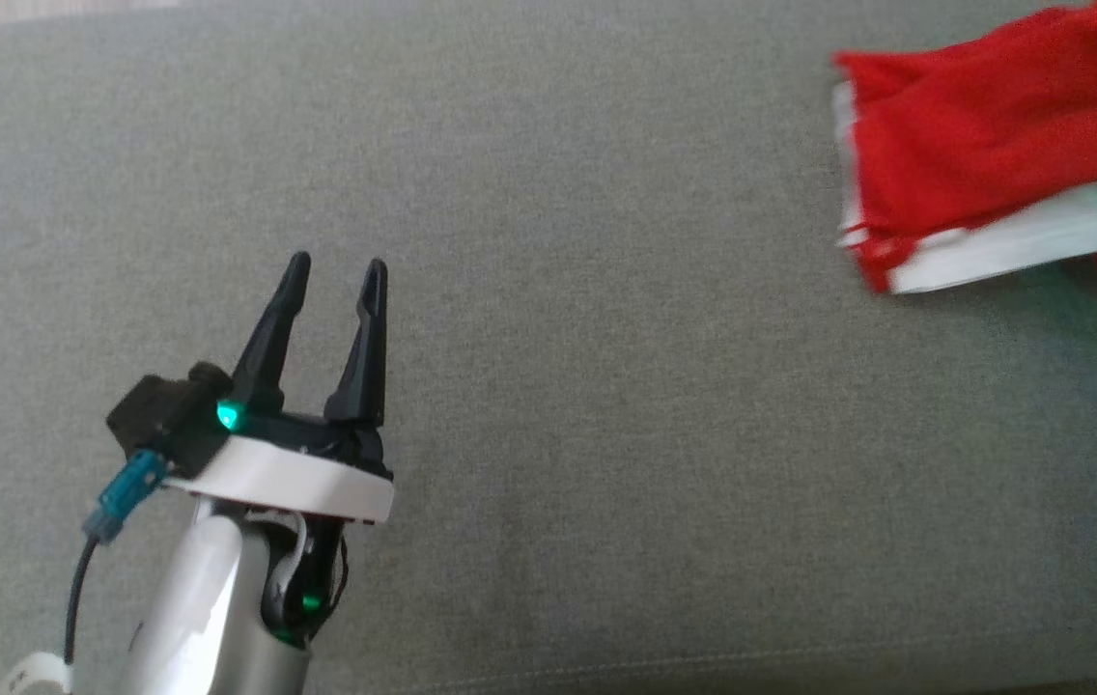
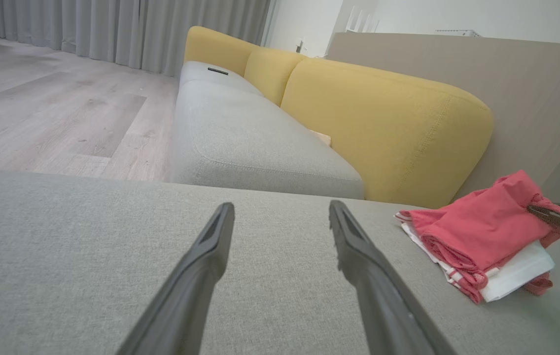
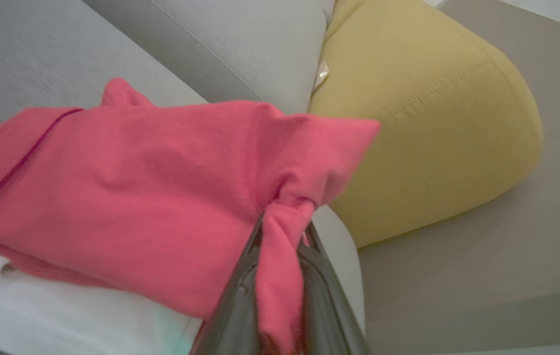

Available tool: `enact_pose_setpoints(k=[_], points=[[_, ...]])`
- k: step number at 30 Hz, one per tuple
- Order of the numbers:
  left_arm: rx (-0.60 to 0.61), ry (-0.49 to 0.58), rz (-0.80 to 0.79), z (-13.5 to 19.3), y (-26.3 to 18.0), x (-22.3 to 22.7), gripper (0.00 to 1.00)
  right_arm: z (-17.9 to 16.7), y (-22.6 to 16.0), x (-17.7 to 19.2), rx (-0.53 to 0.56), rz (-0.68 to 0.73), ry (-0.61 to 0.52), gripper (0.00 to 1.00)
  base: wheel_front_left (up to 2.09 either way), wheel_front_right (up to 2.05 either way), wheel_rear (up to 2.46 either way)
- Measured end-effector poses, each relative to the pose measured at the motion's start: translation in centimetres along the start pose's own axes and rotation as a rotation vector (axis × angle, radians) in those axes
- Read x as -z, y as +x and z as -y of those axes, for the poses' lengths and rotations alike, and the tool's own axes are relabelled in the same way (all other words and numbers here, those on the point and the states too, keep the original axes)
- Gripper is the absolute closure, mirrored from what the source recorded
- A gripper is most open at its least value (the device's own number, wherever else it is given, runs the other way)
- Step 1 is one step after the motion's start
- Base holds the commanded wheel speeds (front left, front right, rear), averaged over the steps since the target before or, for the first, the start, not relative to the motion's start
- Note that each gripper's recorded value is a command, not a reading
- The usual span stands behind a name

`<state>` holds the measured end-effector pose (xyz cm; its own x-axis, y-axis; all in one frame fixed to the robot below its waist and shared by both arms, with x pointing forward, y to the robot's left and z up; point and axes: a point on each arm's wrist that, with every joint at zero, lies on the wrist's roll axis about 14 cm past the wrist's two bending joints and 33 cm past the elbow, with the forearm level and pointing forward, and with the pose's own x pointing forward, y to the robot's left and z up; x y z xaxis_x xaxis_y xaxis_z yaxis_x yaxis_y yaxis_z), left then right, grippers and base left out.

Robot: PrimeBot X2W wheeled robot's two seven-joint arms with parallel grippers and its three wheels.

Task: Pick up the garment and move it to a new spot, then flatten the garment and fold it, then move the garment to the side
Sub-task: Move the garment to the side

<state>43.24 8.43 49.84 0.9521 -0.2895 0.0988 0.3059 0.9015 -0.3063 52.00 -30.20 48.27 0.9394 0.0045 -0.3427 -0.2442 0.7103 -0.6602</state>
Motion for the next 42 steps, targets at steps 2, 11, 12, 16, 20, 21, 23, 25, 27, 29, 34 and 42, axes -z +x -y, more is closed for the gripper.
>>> enact_pose_setpoints(k=[2,11,12,16,20,21,23,25,27,29,34,42], points=[[0.001,-0.001,0.000,-0.1,0.4,0.1,0.00,1.5,-0.2,1.5,0.015,-0.049,-0.044,1.00,0.00,0.00,0.00],[-0.015,-0.006,-0.024,-1.1,1.1,1.3,0.00,6.0,-0.5,5.9,0.066,-0.210,-0.150,1.00,0.00,0.00,0.00],[-0.017,-0.006,-0.026,-1.2,1.2,1.4,0.00,6.5,-0.5,6.2,0.075,-0.223,-0.153,1.00,0.00,0.00,0.00],[-0.022,-0.005,-0.030,-1.6,1.5,1.6,0.00,7.7,-0.3,7.1,0.105,-0.263,-0.133,1.00,0.00,0.00,0.00],[-0.030,-0.005,-0.044,-1.9,1.5,2.2,0.00,8.1,0.0,7.7,0.128,-0.295,-0.101,1.00,0.00,0.00,0.00],[-0.031,-0.002,-0.047,-2.0,1.5,2.3,0.00,8.3,0.1,7.8,0.134,-0.301,-0.093,1.00,0.00,0.00,0.00],[-0.033,0.000,-0.052,-2.1,1.5,2.5,0.00,8.5,0.1,8.0,0.147,-0.310,-0.077,1.00,0.00,0.00,0.00],[-0.034,0.000,-0.053,-2.2,1.6,2.6,0.00,8.7,0.3,7.9,0.165,-0.301,-0.040,1.00,0.00,0.00,0.00],[-0.032,0.001,-0.049,-2.2,1.8,2.5,0.00,8.4,0.3,8.1,0.170,-0.312,-0.018,0.89,0.00,0.00,0.00],[-0.032,0.001,-0.049,-2.2,1.9,2.5,0.00,8.0,0.3,8.2,0.175,-0.307,0.008,0.00,0.00,0.00,0.00],[-0.028,0.000,-0.049,-2.0,1.9,2.5,0.00,7.2,0.0,7.8,0.189,-0.291,0.058,0.00,0.00,0.00,0.00],[-0.007,0.012,-0.010,-1.0,1.7,0.7,0.00,7.4,-0.9,2.4,0.232,-0.125,0.131,0.00,0.00,0.00,0.00]])
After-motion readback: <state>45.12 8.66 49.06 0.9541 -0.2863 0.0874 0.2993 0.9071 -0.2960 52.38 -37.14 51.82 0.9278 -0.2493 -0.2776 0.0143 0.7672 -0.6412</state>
